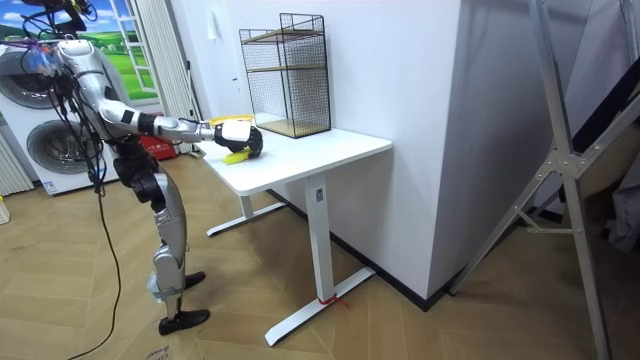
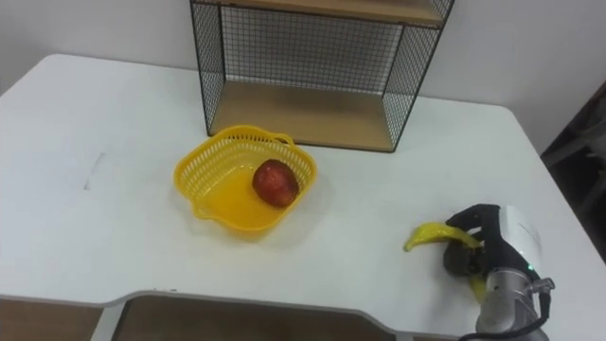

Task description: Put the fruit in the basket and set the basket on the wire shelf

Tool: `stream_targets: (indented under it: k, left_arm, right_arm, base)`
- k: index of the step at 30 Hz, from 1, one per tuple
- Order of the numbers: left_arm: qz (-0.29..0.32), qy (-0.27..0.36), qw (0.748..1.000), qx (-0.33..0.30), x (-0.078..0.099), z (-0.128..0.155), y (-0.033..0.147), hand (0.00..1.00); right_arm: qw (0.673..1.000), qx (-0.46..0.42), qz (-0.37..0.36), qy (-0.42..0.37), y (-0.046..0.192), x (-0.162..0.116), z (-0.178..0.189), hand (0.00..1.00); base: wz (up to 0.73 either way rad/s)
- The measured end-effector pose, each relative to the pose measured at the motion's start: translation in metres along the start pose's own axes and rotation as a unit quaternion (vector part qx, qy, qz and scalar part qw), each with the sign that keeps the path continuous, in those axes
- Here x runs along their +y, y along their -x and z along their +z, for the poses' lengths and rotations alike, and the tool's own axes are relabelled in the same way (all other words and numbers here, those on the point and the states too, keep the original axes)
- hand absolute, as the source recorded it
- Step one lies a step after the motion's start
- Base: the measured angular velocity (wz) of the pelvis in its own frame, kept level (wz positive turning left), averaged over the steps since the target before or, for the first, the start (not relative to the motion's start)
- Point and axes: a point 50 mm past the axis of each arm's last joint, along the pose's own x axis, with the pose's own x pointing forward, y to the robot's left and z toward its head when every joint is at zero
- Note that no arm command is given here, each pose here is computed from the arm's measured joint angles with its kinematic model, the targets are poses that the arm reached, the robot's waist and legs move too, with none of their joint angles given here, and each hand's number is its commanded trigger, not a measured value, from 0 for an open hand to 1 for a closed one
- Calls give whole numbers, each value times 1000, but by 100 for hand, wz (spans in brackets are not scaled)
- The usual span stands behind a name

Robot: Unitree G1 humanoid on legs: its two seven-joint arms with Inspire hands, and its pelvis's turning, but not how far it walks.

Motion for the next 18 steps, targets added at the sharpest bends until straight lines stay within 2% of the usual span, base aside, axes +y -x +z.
stream_targets:
  k: [6,11,18]
  left_arm:
    - [1,-1,1000,-8,0,6,-1,0]
    - [-4,-10,1000,-27,-3,17,-2,0]
    - [-20,-11,999,-34,-8,15,-1,0]
  right_arm:
    - [999,-15,-9,-27,1,-3,15,100]
    - [988,-127,-39,-73,11,-21,69,100]
    - [957,-245,-90,-128,31,-54,118,100]
  base:
    - [-7]
    - [-11]
    - [1]
